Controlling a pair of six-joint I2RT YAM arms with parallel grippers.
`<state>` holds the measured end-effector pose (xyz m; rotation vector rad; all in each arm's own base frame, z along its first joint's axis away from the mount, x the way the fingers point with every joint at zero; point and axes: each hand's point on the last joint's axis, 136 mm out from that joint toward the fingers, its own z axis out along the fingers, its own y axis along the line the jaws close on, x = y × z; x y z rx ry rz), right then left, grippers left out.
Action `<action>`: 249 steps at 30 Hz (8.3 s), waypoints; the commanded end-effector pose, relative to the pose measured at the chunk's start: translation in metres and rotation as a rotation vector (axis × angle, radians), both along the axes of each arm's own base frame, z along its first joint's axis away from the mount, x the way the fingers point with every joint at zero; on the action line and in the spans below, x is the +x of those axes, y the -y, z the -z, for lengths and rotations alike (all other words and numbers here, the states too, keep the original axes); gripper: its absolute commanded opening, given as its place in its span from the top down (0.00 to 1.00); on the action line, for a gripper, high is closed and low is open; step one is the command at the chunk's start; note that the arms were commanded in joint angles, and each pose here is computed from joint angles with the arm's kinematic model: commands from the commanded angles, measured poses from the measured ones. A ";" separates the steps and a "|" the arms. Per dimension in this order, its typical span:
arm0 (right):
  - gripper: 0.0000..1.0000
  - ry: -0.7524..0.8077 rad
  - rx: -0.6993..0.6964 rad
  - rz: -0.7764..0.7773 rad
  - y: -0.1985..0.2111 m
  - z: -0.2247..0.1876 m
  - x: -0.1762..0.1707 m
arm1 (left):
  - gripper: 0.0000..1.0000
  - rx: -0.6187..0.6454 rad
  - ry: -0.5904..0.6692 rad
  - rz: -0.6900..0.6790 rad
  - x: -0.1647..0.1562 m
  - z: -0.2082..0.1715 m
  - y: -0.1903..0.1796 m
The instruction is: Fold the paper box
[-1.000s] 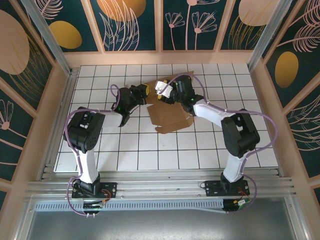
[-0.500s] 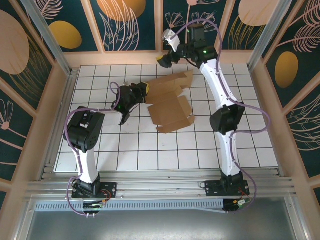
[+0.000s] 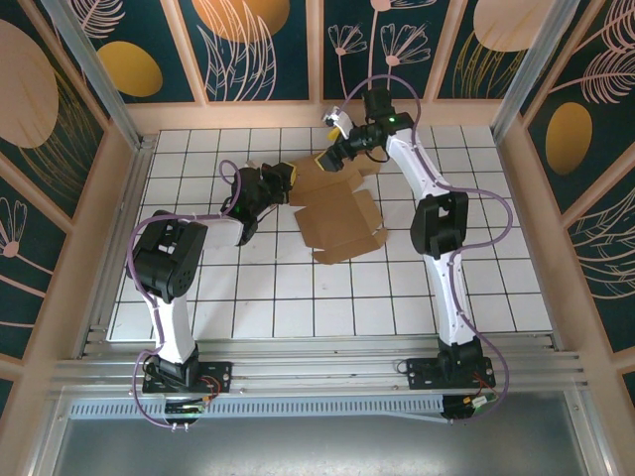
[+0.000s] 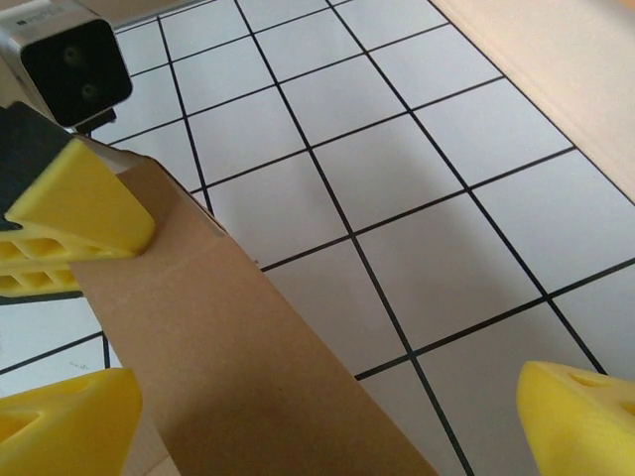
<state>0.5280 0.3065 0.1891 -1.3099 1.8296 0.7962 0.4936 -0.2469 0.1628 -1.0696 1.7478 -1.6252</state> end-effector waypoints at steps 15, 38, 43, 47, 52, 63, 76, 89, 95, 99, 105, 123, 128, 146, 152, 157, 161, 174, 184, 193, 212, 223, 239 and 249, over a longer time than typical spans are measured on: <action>0.07 -0.026 0.008 0.022 0.006 0.014 0.008 | 0.44 0.447 0.051 -0.194 -0.015 -0.043 -0.062; 0.08 -0.044 -0.009 0.023 0.006 0.020 0.004 | 0.57 0.459 0.052 0.246 0.018 -0.032 0.028; 0.08 -0.041 -0.006 0.020 0.005 0.020 0.004 | 0.59 0.415 0.018 0.269 0.024 -0.015 0.037; 0.08 -0.041 -0.009 0.018 0.005 0.020 0.003 | 0.63 0.389 0.020 0.246 0.029 -0.014 0.037; 0.08 -0.043 -0.017 0.022 0.006 0.022 0.003 | 0.65 0.340 0.027 0.236 0.033 -0.011 0.040; 0.08 -0.059 -0.038 0.053 0.012 0.023 0.005 | 0.73 0.325 0.058 0.271 0.047 0.000 0.053; 0.17 -0.203 -0.044 0.171 0.034 0.022 0.000 | 0.79 0.419 0.153 0.370 0.074 0.002 0.075; 0.29 -0.244 -0.078 0.321 0.026 0.013 -0.021 | 0.84 0.447 0.223 0.408 0.082 0.008 0.084; 0.31 -0.138 -0.083 0.335 0.017 0.002 -0.033 | 0.87 0.458 0.238 0.408 0.071 0.011 0.079; 0.41 -0.077 -0.155 0.388 0.024 0.014 -0.033 | 0.86 0.494 0.255 0.374 0.070 0.000 0.071; 0.51 -0.012 -0.222 0.406 0.027 0.025 -0.046 | 0.82 0.541 0.297 0.327 0.074 -0.023 0.062; 0.31 -0.792 0.178 0.841 0.063 0.090 -0.145 | 0.53 1.143 0.575 0.352 -0.032 -0.093 -0.020; 0.32 -0.802 0.178 0.952 0.070 0.112 -0.151 | 0.37 1.161 0.512 0.394 -0.061 -0.076 -0.033; 0.80 -0.743 0.084 1.016 0.062 0.138 -0.150 | 0.10 1.245 0.385 0.312 -0.055 -0.069 -0.060; 0.98 -0.691 0.029 1.005 0.064 0.142 -0.146 | 0.09 1.225 0.385 0.316 -0.053 -0.067 -0.060; 1.00 -0.417 -0.160 0.871 0.084 0.106 -0.124 | 0.09 1.320 0.427 0.435 -0.051 -0.053 -0.054; 1.00 -0.205 -0.360 0.839 0.118 0.070 -0.104 | 0.10 1.421 0.480 0.531 -0.050 -0.038 -0.052; 1.00 0.422 -0.811 0.736 0.152 -0.028 -0.088 | 0.14 1.530 0.772 0.856 -0.049 0.037 -0.014; 1.00 0.470 -0.823 0.733 0.146 -0.036 -0.087 | 0.18 1.108 0.688 0.897 -0.036 0.035 0.061; 1.00 0.446 -0.756 0.701 0.136 -0.036 -0.092 | 0.29 1.029 0.514 0.889 -0.028 0.072 0.068; 1.00 0.478 -0.750 0.734 0.125 -0.042 -0.099 | 0.68 1.010 0.506 0.926 -0.016 0.109 0.084; 1.00 0.513 -0.795 0.759 0.115 -0.033 -0.097 | 0.91 1.105 0.552 0.895 -0.027 0.090 0.101; 1.00 0.493 -0.699 0.787 0.113 -0.028 -0.101 | 0.87 1.215 0.668 0.628 -0.043 0.078 0.133; 1.00 0.470 -0.664 0.798 0.118 -0.016 -0.109 | 0.87 1.168 0.589 0.631 -0.065 0.120 0.145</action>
